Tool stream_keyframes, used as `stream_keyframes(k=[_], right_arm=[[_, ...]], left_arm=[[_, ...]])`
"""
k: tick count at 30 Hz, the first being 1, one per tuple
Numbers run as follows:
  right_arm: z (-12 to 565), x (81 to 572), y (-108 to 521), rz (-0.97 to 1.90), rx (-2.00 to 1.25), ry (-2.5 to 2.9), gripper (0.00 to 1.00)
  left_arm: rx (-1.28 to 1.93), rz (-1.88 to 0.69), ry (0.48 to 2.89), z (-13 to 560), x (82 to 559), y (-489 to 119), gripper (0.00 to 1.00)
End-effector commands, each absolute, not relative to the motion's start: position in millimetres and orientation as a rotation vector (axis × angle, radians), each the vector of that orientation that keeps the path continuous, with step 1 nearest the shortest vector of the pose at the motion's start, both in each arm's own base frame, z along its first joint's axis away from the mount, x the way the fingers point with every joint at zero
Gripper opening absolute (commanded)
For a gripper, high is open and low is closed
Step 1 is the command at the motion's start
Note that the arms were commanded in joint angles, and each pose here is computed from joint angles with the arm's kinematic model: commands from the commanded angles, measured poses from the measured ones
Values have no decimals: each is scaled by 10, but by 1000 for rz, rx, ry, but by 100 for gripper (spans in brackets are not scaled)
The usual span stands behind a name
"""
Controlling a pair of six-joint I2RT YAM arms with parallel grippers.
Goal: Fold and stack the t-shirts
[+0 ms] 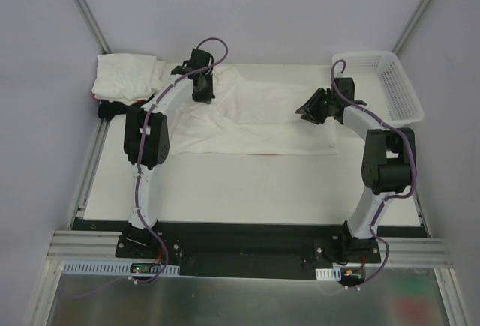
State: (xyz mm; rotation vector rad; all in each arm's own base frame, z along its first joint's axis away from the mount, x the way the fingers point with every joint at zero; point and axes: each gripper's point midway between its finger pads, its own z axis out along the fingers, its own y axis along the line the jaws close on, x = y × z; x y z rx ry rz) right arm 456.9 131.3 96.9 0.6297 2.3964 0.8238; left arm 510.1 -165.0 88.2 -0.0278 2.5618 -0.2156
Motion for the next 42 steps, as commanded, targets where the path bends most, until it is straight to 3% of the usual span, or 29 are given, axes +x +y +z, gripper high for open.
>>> stream_keyframes(k=[1,34,38,39,42], right_arm=[[1101,4703,1306,845,627,2348,37],[1196,4709,1142,846,656,2316,37],[1198,4689,1110,842,664,2312,37],[1202,4684,1093,843,667,2311,37],[1236,4676,1097,848,661,2304,37]], left_arm=[[2,-304,2501,1132,5247,-1851,0],[75,-461,2502,914,5426,-2411,0],[82,-471,2509,870,5426,-2430,6],[88,-478,2513,851,5419,-2448,18],[96,-493,2525,804,5398,-2467,40]])
